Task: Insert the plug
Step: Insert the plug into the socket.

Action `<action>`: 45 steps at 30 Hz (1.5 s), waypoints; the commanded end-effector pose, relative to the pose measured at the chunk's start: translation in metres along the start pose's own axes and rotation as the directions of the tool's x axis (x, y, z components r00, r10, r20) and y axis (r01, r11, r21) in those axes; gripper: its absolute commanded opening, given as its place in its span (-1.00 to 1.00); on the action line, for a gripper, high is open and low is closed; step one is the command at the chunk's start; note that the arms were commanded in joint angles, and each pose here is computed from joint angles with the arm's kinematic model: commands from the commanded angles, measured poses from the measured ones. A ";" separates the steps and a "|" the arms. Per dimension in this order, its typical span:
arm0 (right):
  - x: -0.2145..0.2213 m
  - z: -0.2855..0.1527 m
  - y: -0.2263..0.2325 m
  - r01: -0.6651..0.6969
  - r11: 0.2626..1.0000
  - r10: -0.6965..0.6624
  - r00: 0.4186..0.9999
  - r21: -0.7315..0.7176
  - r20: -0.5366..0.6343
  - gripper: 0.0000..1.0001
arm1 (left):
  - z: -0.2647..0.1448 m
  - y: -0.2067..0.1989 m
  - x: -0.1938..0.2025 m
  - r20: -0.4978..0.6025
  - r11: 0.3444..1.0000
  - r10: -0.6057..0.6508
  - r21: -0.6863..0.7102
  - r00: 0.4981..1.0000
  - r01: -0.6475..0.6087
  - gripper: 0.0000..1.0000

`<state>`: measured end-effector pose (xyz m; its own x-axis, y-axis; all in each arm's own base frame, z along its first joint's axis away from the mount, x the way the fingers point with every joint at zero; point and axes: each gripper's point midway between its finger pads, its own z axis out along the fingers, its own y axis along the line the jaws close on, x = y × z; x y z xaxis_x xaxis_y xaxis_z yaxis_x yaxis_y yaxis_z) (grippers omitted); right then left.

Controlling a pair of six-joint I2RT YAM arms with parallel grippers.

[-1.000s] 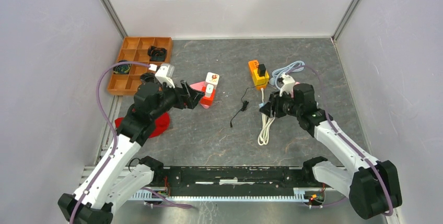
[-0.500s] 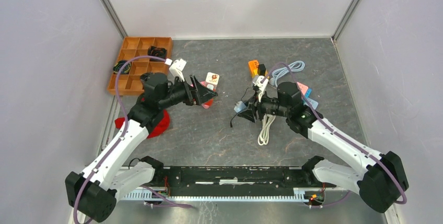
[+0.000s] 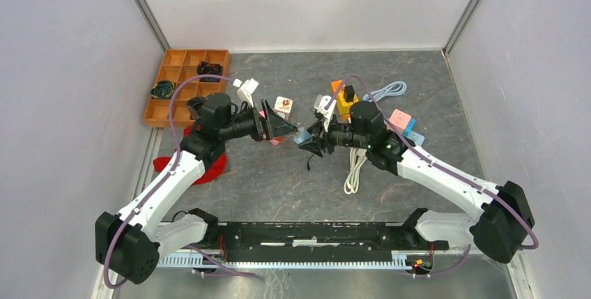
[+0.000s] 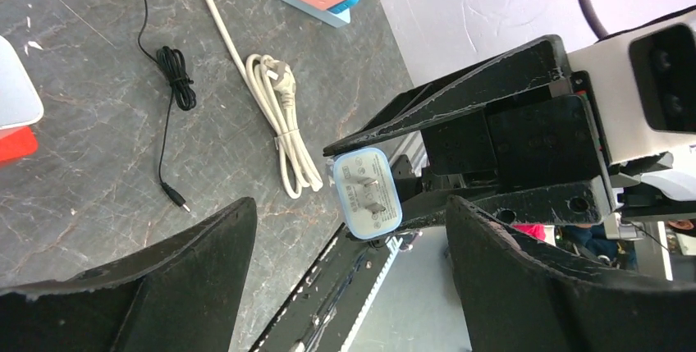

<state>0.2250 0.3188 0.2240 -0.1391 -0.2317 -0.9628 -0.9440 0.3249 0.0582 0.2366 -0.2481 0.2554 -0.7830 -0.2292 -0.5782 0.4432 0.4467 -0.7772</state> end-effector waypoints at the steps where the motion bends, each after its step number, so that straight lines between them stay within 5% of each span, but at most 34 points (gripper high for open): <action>1: -0.030 0.005 -0.006 0.100 0.994 -0.101 0.994 0.036 0.039 -0.23 | 0.002 -0.016 0.002 -0.033 0.997 -0.022 0.077 0.999 0.024 0.78; 16: -0.026 0.023 0.007 0.175 0.984 -0.175 0.984 -0.030 0.006 -0.22 | 0.014 0.004 0.020 -0.151 0.996 -0.061 0.048 0.987 0.069 0.44; 21: -0.019 0.026 0.014 0.202 0.976 -0.204 0.979 -0.076 -0.017 -0.22 | 0.014 0.002 0.021 -0.163 0.994 -0.078 0.061 0.983 0.089 0.05; 28: -0.010 0.029 0.012 0.175 0.982 -0.179 0.982 -0.067 -0.057 -0.14 | 0.013 -0.004 0.024 -0.178 0.990 -0.082 0.098 0.981 0.100 -0.84; 30: -0.010 0.029 0.010 0.152 0.987 -0.156 0.985 -0.052 -0.069 0.05 | 0.012 -0.004 0.026 -0.186 0.990 -0.078 0.104 0.979 0.099 -0.96; 32: -0.008 0.030 0.008 0.138 0.990 -0.140 0.987 -0.035 -0.079 0.41 | 0.012 -0.005 0.025 -0.179 0.991 -0.063 0.108 0.982 0.084 -0.97; 33: -0.006 0.030 0.006 0.131 0.991 -0.133 0.987 -0.025 -0.089 0.84 | 0.012 -0.006 0.023 -0.171 0.991 -0.050 0.116 0.984 0.070 -0.97; 34: -0.005 0.029 0.003 0.126 0.992 -0.126 0.987 -0.009 -0.099 0.96 | 0.012 -0.008 0.021 -0.158 0.991 -0.036 0.121 0.987 0.056 -0.96; 45: -0.008 -0.013 -0.063 -0.081 0.954 0.072 0.997 0.290 0.040 0.96 | 0.004 -0.008 -0.031 0.125 0.987 0.156 0.024 0.980 -0.161 -0.97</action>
<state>0.2549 0.3079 0.2103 -0.1612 -0.3095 -0.9371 -0.8852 0.4652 -0.0014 0.2402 -0.2557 0.2484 -0.7918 -0.1983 -0.5776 0.4653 0.4167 -0.7809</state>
